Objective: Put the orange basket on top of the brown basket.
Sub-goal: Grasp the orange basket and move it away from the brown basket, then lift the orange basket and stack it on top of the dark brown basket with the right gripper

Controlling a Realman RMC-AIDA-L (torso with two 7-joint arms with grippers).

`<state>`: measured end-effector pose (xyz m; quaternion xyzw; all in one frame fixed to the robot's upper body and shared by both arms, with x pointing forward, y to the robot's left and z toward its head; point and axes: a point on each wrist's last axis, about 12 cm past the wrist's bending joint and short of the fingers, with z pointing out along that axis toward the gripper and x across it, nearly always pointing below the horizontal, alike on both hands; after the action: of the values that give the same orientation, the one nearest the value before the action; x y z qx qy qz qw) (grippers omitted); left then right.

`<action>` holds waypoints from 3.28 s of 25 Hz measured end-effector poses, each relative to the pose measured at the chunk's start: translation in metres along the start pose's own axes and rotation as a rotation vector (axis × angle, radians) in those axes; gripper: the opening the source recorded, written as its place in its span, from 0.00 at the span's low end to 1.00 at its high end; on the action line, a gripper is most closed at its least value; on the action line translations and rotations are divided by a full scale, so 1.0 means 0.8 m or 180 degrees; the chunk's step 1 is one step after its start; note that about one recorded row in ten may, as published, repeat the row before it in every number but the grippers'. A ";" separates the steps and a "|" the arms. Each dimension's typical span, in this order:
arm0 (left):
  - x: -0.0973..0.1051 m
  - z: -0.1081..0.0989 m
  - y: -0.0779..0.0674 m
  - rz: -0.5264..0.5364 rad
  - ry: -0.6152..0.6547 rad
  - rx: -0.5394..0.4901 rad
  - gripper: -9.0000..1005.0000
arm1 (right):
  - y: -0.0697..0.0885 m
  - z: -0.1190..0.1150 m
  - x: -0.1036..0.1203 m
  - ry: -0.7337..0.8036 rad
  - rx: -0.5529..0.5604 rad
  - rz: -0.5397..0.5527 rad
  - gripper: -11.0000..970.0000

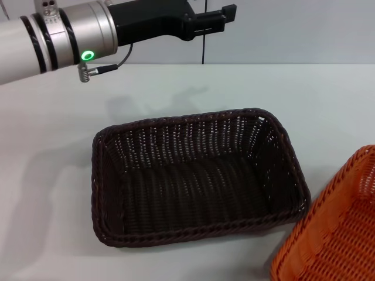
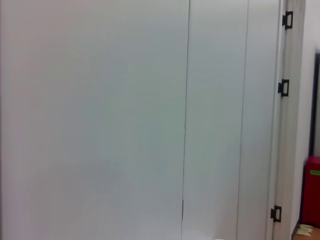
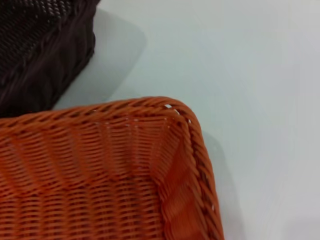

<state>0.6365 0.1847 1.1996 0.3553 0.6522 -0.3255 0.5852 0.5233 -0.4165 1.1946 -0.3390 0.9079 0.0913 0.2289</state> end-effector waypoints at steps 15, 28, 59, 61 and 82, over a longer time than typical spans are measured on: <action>0.006 -0.001 -0.002 -0.0064 0.0006 0.0012 0.80 | 0.019 0.074 -0.017 -0.0182 -0.0392 -0.0209 0.53; 0.010 -0.005 0.000 -0.0103 0.0011 -0.0020 0.80 | 0.036 0.043 0.006 -0.0861 -0.0881 -0.0316 0.17; 0.014 -0.013 0.013 -0.0062 -0.0006 -0.0162 0.80 | 0.111 0.103 -0.009 -0.3822 -0.1752 0.0146 0.16; 0.014 -0.013 0.013 -0.0056 0.0002 -0.0160 0.80 | 0.116 0.114 -0.007 -0.4014 -0.1684 0.0262 0.16; 0.012 -0.013 0.020 0.0039 0.0047 -0.0300 0.80 | 0.216 0.203 0.020 -0.4482 -0.1262 0.1211 0.19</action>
<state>0.6442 0.2029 1.1906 0.3338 0.6689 -0.2882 0.5984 0.4563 -0.2436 1.0462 -0.0729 0.5567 0.4858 0.6699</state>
